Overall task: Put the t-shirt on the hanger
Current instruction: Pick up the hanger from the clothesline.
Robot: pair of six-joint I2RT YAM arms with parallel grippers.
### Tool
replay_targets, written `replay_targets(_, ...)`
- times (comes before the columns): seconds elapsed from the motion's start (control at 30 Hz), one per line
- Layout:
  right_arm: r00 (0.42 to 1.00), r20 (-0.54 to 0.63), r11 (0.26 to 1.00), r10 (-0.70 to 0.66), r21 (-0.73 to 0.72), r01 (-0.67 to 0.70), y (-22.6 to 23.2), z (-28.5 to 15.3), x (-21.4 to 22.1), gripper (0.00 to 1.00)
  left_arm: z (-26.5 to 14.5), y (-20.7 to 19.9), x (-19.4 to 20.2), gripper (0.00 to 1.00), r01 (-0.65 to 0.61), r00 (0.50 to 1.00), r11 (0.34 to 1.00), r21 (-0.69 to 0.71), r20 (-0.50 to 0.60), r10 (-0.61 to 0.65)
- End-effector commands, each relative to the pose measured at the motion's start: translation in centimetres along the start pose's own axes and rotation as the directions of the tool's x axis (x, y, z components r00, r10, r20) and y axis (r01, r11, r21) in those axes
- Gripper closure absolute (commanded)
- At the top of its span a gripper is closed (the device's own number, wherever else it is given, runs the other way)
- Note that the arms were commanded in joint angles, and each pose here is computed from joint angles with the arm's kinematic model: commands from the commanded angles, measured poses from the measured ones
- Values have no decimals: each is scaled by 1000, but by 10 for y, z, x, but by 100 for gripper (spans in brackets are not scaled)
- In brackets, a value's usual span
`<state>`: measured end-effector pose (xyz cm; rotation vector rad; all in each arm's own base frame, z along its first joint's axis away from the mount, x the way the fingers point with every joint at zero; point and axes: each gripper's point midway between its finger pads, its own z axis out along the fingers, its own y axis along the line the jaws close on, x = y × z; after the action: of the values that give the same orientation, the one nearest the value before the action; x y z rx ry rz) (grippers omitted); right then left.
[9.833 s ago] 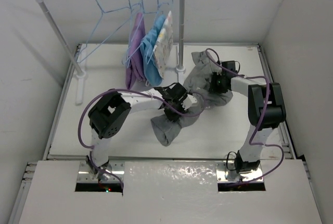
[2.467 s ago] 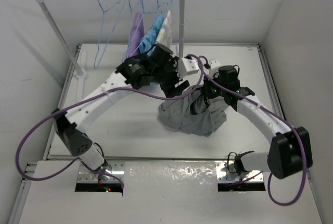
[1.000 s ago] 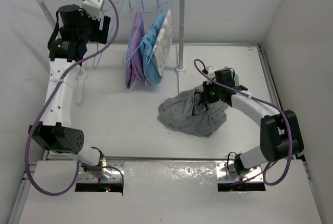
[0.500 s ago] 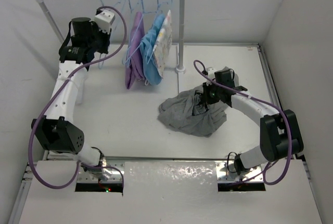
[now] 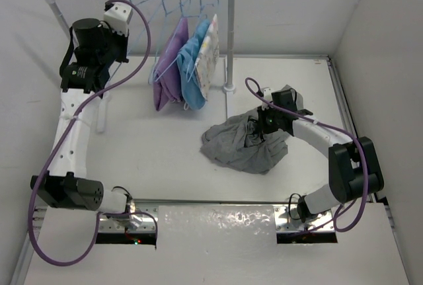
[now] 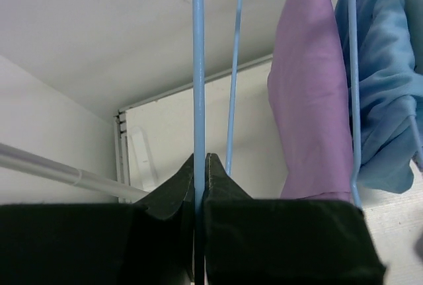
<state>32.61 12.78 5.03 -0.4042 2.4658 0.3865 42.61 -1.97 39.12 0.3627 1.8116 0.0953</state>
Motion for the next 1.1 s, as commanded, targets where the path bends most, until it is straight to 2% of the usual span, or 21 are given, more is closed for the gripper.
replay_targets(0.0, 1000, 12, 1000, -15, 18, 15, -4, -1, -6, 100, -43, 19, -54, 100, 20, 987, 996, -90, 163, -5)
replay_targets(0.07, 1000, 5, 1000, -15, 16, 15, -4, -1, -6, 100, -48, 21, -55, 100, 20, 986, 995, -101, 168, -2)
replay_targets(0.23, 1000, -7, 1000, -23, 12, 23, -3, -3, -5, 100, -59, 26, -30, 100, 7, 997, 989, -150, 82, 5)
replay_targets(0.37, 999, -50, 999, -21, 37, 23, -10, -3, 1, 100, -95, 42, -34, 100, 1, 994, 967, -256, 107, 27)
replay_targets(0.47, 998, -61, 999, 6, 32, -4, -12, -1, 7, 100, -123, 39, -50, 100, 13, 990, 971, -241, 141, 22)
replay_targets(0.5, 998, -58, 999, 22, 25, -21, -13, -1, 8, 97, -128, 36, -51, 100, 12, 990, 975, -222, 138, 19)
replay_targets(0.53, 997, -58, 999, 49, 25, -48, -13, 0, 9, 87, -139, 34, -62, 100, 14, 985, 978, -208, 170, 22)
replay_targets(0.57, 995, -63, 997, 75, 29, -73, -19, 0, 12, 55, -144, 32, -67, 100, 15, 983, 981, -194, 184, 22)
replay_targets(0.63, 991, -66, 993, 115, 17, -114, -23, 0, 16, 34, -158, 22, -83, 100, 2, 972, 990, -139, 233, 31)
replay_targets(0.67, 991, -61, 993, 117, 14, -117, -24, -2, 16, 17, -162, 16, -87, 100, -8, 969, 994, -106, 243, 34)
replay_targets(0.73, 992, -51, 993, 114, 30, -112, -28, -7, 17, 3, -174, 0, -103, 100, -57, 951, 998, -16, 302, 59)
replay_targets(0.8, 996, -21, 994, 82, 76, -80, -34, -20, 10, 1, -185, -14, -118, 100, -98, 931, 994, 55, 359, 72)
replay_targets(0.87, 998, -13, 991, 64, 120, -62, -39, -35, 6, 1, -191, -16, -128, 100, -94, 918, 993, 69, 391, 60)
replay_targets(0.97, 998, 66, 980, 9, 196, -22, -45, -67, -14, 1, -199, 1, -146, 100, -46, 901, 999, -6, 432, 44)
replay_targets(1.0, 993, 117, 977, -10, 213, -16, -45, -82, -25, 1, -204, 16, -150, 100, -16, 899, 997, -81, 434, 50)
replay_targets(1.07, 988, 151, 976, -26, 216, -7, -42, -95, -34, 1, -206, 27, -149, 100, -15, 906, 989, -145, 416, 74)
